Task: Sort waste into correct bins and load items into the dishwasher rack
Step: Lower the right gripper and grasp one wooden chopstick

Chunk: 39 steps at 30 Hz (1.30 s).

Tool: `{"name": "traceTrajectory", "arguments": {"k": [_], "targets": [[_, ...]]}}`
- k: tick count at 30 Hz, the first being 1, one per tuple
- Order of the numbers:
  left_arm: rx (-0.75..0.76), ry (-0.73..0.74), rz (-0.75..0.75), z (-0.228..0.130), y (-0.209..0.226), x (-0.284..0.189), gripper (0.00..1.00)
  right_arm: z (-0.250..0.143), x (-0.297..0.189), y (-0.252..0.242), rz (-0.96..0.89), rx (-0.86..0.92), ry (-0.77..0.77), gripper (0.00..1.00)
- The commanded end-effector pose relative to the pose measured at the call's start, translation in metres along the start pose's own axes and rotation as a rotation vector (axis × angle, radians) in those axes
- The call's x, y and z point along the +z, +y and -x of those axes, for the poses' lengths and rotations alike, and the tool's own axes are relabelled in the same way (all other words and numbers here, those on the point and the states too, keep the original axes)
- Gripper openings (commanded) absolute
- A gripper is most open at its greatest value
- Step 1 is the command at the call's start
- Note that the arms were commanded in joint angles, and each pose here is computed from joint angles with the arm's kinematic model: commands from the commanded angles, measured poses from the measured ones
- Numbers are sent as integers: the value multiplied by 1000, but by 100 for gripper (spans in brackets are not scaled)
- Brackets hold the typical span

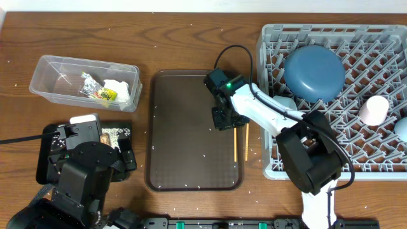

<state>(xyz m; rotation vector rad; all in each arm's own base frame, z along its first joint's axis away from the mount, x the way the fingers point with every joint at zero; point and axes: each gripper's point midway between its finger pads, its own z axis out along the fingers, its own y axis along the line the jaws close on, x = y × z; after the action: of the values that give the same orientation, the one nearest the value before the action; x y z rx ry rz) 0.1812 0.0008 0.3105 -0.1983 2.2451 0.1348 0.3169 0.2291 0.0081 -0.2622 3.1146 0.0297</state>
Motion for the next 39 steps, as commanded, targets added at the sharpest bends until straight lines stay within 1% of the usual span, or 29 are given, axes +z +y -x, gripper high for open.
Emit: {"name": "traceTrajectory", "arguments": {"k": [1, 9, 12, 15, 21, 25, 28, 36, 39], "targets": [[-18, -19, 16, 5, 4, -3, 98, 8, -19, 0, 12, -27, -55, 34], [-18, -19, 16, 5, 4, -3, 98, 12, -20, -10, -3, 11, -61, 34], [-18, -20, 16, 5, 4, -3, 98, 7, -20, -24, -60, 63, -46, 35], [-18, -19, 16, 5, 4, -3, 98, 2, -17, -30, -84, 72, -28, 35], [-18, -19, 16, 5, 4, -3, 98, -4, 4, -29, -83, 79, -5, 36], [-18, -19, 16, 5, 4, -3, 98, -10, 11, -31, -88, 77, 12, 33], [-18, -19, 16, 5, 4, -3, 98, -6, 3, -30, -84, 75, -5, 33], [-18, -19, 16, 5, 4, -3, 98, 6, -47, -23, -35, 64, -116, 39], [-18, -20, 16, 5, 4, -3, 98, 3, -49, -16, -18, 53, -113, 40]]}}
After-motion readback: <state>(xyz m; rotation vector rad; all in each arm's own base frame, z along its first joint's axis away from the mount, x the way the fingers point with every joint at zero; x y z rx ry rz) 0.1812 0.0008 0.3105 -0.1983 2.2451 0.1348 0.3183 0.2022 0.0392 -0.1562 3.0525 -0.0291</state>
